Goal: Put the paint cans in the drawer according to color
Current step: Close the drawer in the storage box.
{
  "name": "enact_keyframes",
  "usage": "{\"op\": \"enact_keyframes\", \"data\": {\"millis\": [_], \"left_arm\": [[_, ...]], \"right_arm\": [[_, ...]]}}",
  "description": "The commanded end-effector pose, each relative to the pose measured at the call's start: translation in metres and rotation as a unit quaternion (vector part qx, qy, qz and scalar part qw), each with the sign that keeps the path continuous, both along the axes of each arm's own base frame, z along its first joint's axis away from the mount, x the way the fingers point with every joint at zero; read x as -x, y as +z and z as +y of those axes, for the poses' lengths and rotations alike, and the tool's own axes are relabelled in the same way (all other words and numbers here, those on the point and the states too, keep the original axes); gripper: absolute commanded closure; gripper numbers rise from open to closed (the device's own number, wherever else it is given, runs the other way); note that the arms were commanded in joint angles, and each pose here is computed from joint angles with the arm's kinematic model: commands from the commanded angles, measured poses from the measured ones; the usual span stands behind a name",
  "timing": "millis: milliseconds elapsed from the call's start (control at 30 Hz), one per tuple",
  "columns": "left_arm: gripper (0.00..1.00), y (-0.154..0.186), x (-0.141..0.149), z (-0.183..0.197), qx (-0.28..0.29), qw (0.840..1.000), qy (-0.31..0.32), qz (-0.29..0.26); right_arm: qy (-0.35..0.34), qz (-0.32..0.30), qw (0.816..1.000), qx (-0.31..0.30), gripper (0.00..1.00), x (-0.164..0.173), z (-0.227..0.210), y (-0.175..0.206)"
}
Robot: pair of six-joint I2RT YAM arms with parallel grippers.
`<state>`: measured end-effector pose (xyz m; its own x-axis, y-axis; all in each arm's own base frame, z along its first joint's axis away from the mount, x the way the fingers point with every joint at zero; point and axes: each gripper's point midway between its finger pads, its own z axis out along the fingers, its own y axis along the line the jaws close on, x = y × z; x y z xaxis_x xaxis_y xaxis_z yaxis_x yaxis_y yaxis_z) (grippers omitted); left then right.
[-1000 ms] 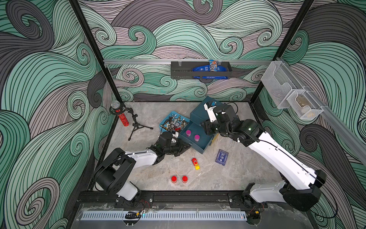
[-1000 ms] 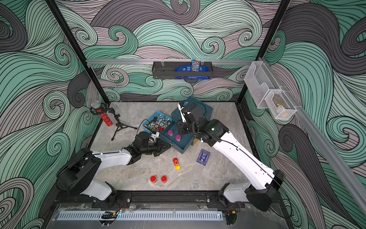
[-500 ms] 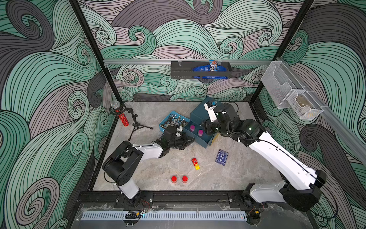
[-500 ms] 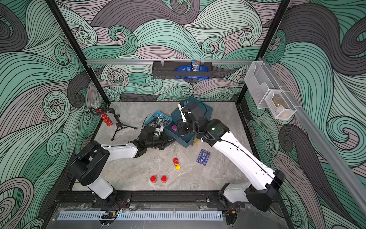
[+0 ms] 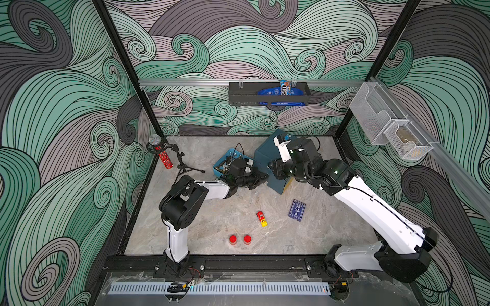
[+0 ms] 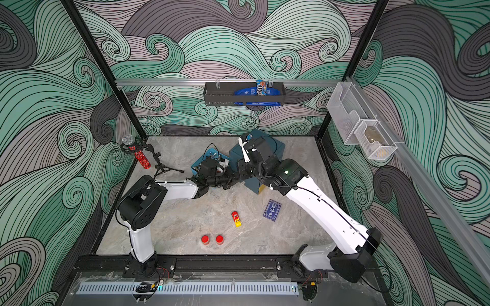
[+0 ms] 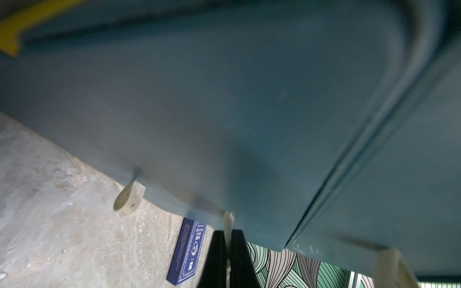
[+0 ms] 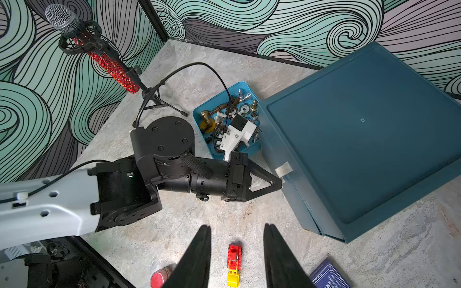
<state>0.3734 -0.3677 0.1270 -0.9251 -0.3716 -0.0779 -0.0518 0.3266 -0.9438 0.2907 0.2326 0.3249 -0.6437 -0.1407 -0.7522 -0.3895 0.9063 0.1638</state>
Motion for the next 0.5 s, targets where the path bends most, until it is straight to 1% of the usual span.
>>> {"op": "enact_keyframes", "data": {"millis": [0,67,133,200,267,333,467], "left_arm": [[0.96,0.016,-0.020,0.000,0.014,0.999,0.027,-0.030],[0.94,0.017,-0.022,-0.001,0.015,0.999,0.028,-0.032],[0.89,0.016,-0.021,-0.001,0.014,0.999,0.029,-0.030],[0.78,0.015,-0.019,0.003,0.007,0.999,0.035,-0.027],[0.69,0.016,-0.015,0.011,-0.002,0.999,0.047,-0.023],[0.66,0.012,-0.007,0.020,-0.012,0.998,0.059,-0.011],[0.67,-0.004,0.015,0.033,-0.016,0.996,0.082,0.018]], "right_arm": [[-0.004,-0.005,1.000,-0.014,0.62,0.003,-0.004,0.006],[-0.006,-0.004,1.000,-0.014,0.62,0.004,-0.006,0.005],[-0.007,-0.004,1.000,-0.015,0.62,0.006,-0.007,0.004],[-0.009,-0.004,1.000,-0.016,0.61,0.007,-0.009,0.004],[-0.012,-0.006,1.000,-0.017,0.60,0.008,-0.011,0.005],[-0.013,-0.006,1.000,-0.016,0.60,0.009,-0.013,0.005],[-0.013,-0.001,1.000,-0.015,0.59,0.010,-0.013,0.001]]}}
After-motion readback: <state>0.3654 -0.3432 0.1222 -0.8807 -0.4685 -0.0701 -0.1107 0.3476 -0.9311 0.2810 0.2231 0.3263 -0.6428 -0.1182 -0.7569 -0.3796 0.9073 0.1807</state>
